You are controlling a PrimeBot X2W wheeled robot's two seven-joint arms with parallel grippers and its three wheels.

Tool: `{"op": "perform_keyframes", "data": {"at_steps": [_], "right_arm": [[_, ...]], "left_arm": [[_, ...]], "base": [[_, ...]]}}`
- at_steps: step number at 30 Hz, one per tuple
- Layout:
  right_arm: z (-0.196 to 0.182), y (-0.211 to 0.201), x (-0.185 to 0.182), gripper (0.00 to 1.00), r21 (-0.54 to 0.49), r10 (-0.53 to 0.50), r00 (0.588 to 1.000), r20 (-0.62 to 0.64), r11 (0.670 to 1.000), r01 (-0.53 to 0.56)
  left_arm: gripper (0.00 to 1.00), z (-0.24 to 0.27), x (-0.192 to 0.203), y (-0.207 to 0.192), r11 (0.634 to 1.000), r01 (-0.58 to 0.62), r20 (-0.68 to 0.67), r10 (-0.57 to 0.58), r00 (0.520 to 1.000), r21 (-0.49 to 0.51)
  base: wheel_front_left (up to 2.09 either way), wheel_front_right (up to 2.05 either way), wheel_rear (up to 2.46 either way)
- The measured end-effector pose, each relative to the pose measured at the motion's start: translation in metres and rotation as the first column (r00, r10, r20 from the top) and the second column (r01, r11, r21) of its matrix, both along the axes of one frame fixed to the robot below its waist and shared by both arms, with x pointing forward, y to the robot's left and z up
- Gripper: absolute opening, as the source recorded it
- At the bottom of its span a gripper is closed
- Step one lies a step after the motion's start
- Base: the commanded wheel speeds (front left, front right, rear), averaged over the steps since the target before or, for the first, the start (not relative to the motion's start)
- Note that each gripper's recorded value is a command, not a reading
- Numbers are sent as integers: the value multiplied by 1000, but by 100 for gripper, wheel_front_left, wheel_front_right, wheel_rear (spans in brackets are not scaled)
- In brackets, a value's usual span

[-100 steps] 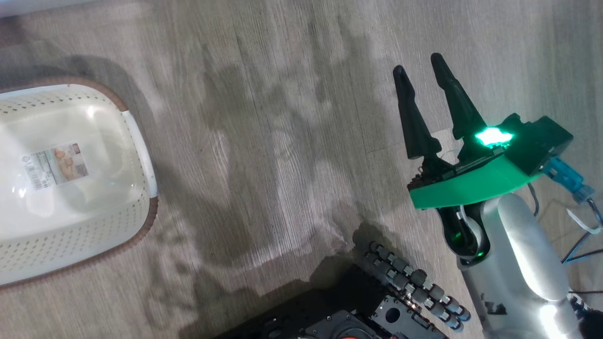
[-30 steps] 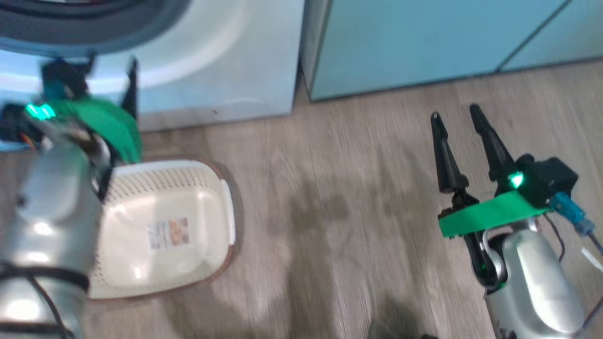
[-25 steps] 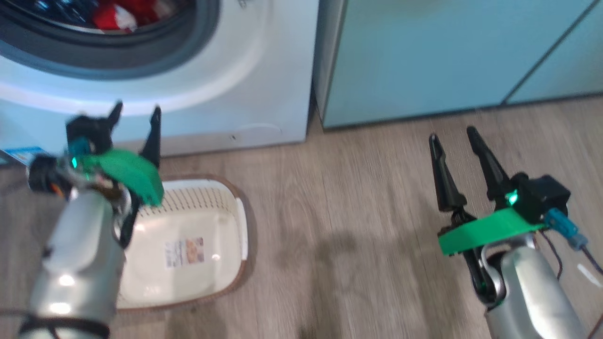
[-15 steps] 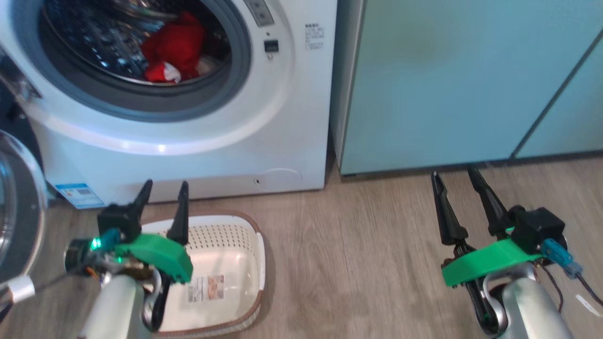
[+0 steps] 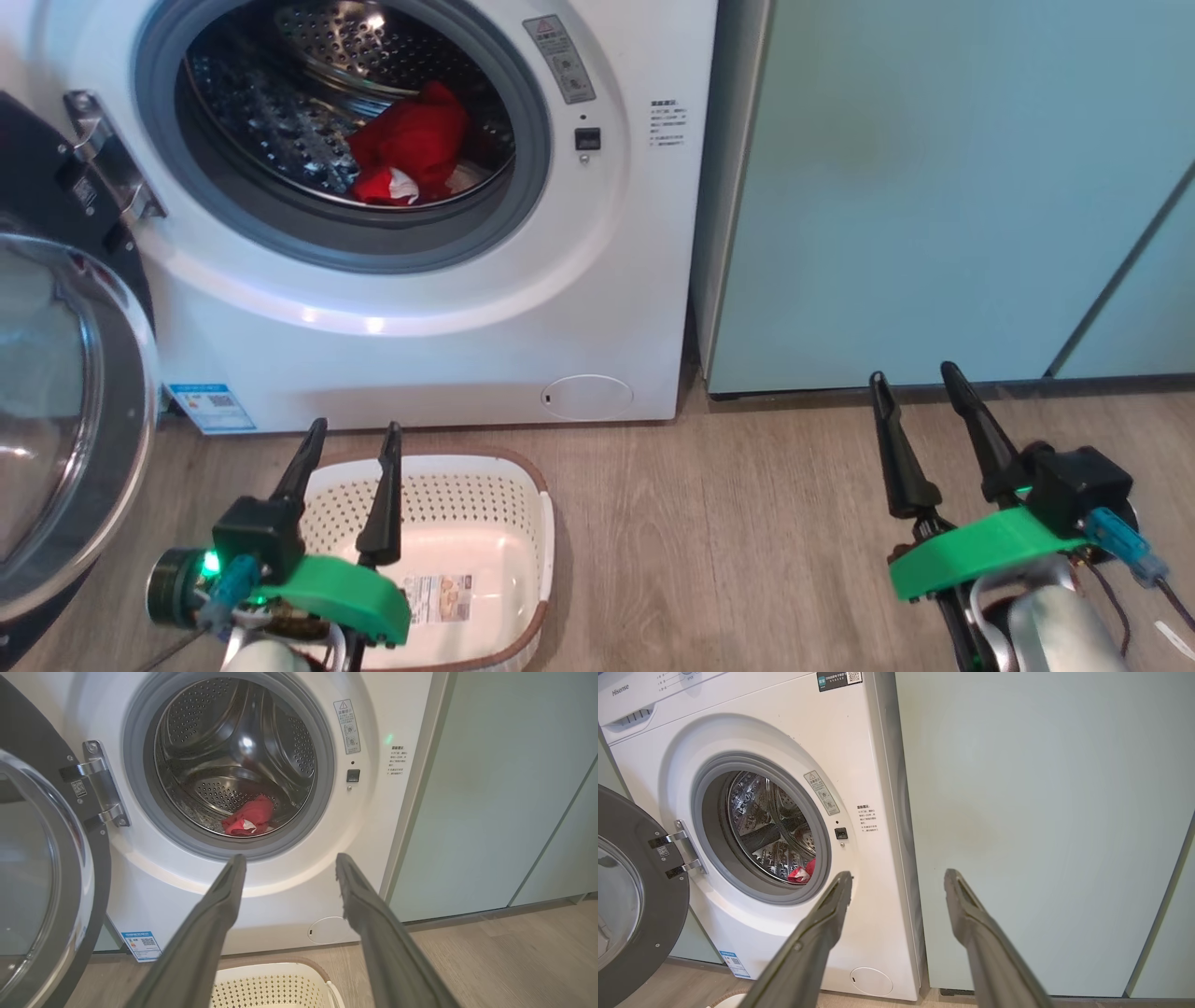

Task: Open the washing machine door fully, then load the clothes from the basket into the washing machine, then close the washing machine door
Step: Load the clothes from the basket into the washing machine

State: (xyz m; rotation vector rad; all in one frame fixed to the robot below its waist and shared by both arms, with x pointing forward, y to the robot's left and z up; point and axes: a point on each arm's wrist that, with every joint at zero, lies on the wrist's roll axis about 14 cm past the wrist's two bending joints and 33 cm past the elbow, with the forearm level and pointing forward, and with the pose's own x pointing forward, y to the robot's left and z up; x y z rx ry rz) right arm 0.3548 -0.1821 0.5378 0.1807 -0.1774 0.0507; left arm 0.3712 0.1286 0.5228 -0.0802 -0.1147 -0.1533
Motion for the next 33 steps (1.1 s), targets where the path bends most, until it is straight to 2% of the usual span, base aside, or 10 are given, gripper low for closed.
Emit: {"op": "perform_keyframes", "data": {"at_steps": [33], "right_arm": [[-5, 1, 3, 100, 19, 4, 1000, -15, 1000, -4]], "left_arm": [[100, -3, -11, -6, 1000, -6, -3, 6, 1000, 8]], "base": [[0, 0, 0]]}}
